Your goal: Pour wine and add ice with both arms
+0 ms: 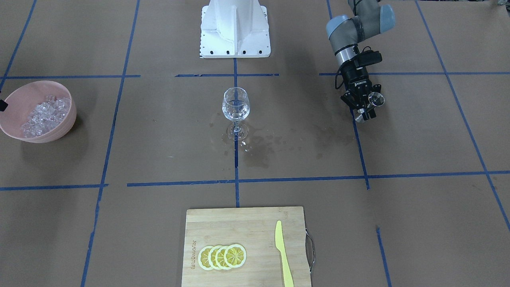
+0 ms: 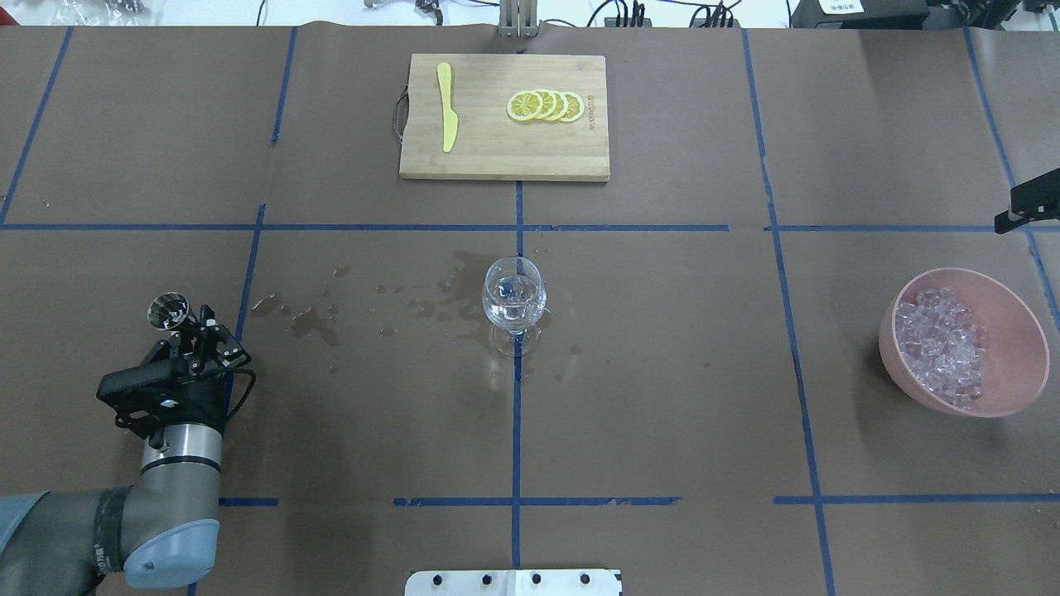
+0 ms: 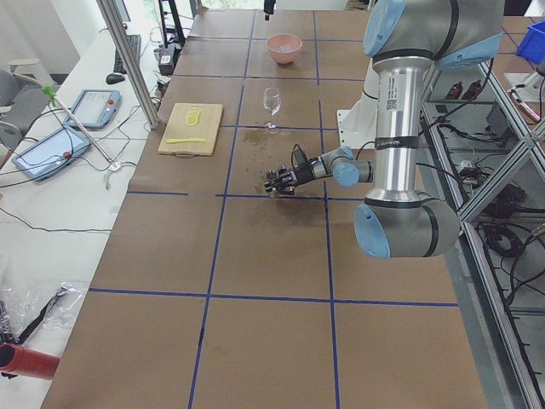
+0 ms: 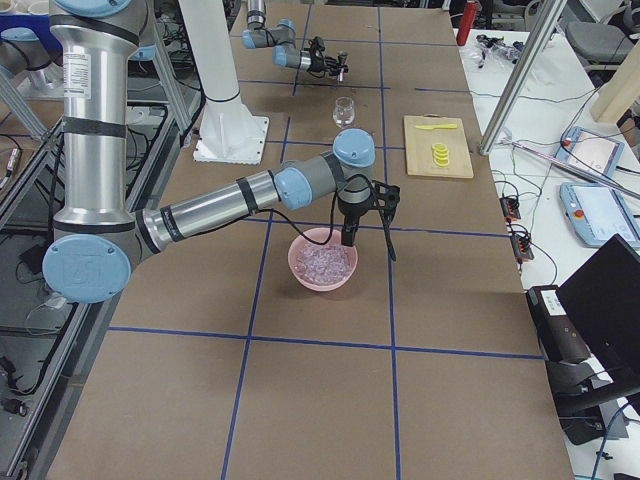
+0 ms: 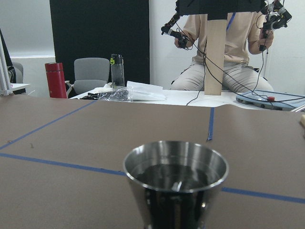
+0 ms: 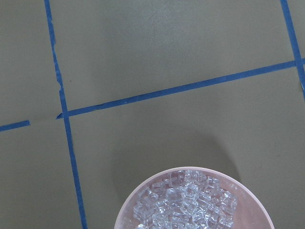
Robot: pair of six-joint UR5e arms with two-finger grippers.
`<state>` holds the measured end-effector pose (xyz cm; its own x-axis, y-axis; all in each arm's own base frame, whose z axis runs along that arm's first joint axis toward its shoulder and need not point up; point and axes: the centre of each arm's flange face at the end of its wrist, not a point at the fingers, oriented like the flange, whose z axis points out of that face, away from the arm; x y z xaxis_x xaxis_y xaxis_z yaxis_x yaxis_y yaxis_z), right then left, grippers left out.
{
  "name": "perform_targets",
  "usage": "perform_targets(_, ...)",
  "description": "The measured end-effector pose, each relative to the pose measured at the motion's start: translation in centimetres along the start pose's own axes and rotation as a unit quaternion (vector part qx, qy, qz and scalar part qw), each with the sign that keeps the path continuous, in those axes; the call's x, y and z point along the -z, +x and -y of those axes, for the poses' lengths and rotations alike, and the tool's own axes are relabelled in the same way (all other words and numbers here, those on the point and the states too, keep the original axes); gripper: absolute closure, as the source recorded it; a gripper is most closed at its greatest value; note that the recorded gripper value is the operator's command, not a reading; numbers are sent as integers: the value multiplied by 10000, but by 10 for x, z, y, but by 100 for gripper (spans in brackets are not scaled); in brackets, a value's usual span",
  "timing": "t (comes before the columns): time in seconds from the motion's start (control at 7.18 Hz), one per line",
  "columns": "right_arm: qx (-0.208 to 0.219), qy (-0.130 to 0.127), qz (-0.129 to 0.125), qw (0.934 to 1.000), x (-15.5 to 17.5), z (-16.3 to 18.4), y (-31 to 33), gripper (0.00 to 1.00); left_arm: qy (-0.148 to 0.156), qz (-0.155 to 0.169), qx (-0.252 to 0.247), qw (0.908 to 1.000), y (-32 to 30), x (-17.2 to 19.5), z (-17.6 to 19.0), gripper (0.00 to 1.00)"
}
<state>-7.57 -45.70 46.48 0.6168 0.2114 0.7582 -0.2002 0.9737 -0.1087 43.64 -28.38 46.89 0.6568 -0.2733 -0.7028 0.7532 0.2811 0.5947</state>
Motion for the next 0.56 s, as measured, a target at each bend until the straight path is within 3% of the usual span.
perform_targets(0.56,20,9,19,10000,1,0,-1,0,-7,-188,-113,9998,39,14,43,100)
